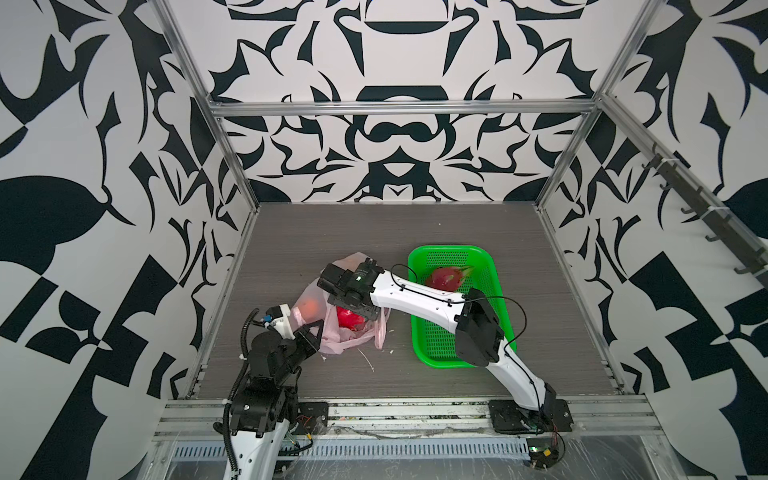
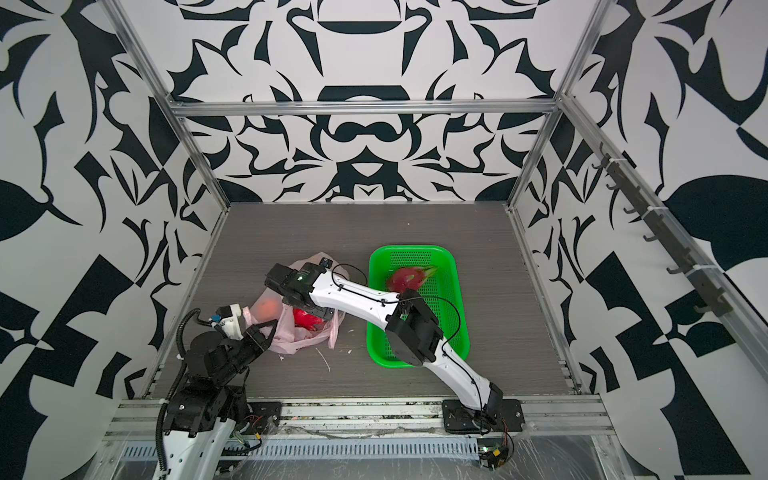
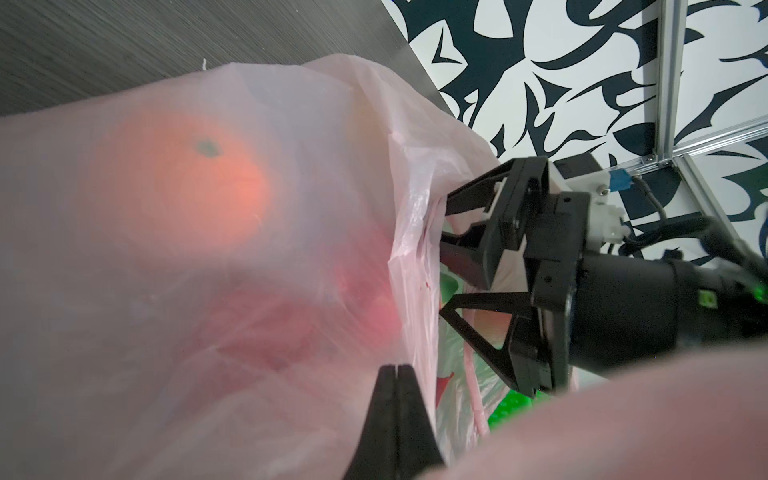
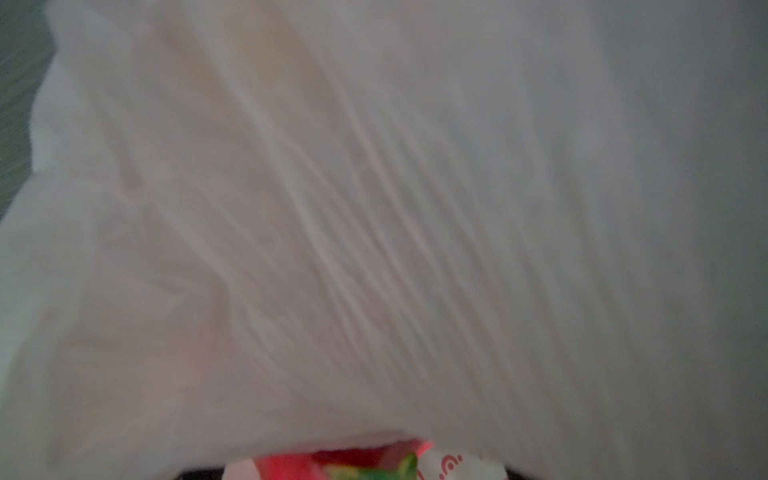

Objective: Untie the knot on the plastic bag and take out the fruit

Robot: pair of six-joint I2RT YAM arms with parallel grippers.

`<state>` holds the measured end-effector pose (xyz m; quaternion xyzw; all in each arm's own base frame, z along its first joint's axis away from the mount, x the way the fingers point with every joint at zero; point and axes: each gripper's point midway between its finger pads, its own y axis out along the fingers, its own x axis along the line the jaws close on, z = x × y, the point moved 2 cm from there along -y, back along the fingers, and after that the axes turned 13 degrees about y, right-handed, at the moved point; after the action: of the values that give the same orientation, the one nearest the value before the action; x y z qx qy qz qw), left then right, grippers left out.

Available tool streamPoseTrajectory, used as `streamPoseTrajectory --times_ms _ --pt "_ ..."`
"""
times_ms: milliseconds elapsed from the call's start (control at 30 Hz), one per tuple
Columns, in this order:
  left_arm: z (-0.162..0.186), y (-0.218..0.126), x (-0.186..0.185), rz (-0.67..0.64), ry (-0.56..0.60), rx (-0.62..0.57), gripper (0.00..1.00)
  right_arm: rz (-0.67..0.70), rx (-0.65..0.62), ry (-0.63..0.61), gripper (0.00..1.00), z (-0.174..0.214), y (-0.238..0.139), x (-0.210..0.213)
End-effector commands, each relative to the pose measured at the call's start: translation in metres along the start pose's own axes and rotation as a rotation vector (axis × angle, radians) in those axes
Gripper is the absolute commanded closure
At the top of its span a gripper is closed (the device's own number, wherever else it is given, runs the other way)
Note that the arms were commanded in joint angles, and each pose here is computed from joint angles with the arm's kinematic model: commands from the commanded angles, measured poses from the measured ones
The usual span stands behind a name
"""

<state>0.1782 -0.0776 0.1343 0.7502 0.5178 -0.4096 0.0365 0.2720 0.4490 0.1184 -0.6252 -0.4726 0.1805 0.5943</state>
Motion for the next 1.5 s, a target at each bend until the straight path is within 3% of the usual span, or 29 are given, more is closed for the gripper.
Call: streamPoseTrajectory --times_ms 0,633,1167,1467 --pt "-0.002 0.004 0.001 0.003 0.004 -0.012 1.00 -0.025 -0.011 0.025 0.01 -0.009 -0.010 0.009" --pt "0.001 0.010 0.013 -0.039 0.024 -0.017 1.00 0.001 0.015 0.042 0.01 -0.002 0.010 0.006" --pt "-0.034 -0.013 0.026 -0.242 0.114 -0.166 1.00 0.004 0.020 0.041 0.01 -0.002 0.012 -0.003" --pt "-0.024 -0.011 0.020 -0.181 0.088 -0.124 1.00 0.014 0.030 0.042 0.01 0.003 0.022 -0.005"
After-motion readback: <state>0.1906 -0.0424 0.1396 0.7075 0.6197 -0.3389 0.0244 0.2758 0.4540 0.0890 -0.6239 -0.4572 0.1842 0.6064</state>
